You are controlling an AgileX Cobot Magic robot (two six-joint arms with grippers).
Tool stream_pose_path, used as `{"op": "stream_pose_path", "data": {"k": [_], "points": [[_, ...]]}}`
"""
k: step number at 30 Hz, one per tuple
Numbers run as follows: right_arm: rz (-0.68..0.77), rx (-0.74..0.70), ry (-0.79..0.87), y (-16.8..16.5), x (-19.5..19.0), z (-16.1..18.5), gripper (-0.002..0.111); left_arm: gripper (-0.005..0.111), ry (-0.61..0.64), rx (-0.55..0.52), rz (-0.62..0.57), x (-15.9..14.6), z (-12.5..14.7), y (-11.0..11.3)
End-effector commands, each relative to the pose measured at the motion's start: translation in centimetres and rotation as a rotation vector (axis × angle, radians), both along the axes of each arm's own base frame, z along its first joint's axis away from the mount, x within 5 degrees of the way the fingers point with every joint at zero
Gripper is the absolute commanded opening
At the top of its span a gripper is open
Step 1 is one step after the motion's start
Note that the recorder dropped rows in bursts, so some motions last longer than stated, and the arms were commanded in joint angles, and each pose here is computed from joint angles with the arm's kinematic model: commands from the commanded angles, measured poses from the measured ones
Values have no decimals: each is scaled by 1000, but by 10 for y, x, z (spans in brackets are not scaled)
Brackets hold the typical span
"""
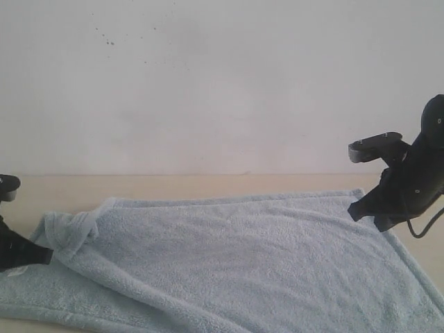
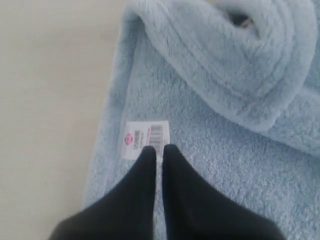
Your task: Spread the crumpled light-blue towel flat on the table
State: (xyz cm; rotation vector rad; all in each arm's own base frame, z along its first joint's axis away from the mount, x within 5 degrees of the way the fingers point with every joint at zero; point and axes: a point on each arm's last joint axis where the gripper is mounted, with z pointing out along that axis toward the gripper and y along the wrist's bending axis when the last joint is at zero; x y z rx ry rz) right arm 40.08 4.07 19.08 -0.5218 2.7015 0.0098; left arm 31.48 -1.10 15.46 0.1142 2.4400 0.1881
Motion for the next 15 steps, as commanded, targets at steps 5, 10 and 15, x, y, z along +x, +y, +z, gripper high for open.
{"op": "stream_pose_path", "data": {"k": [5, 10, 15], "points": [[8, 17, 3, 1, -2, 3, 0, 4, 40, 6, 10, -7, -10, 1], [10, 16, -2, 1, -2, 3, 0, 4, 101, 49, 40, -10, -26, 6], [15, 14, 0, 1, -2, 3, 0, 4, 174, 71, 50, -11, -47, 8]]}}
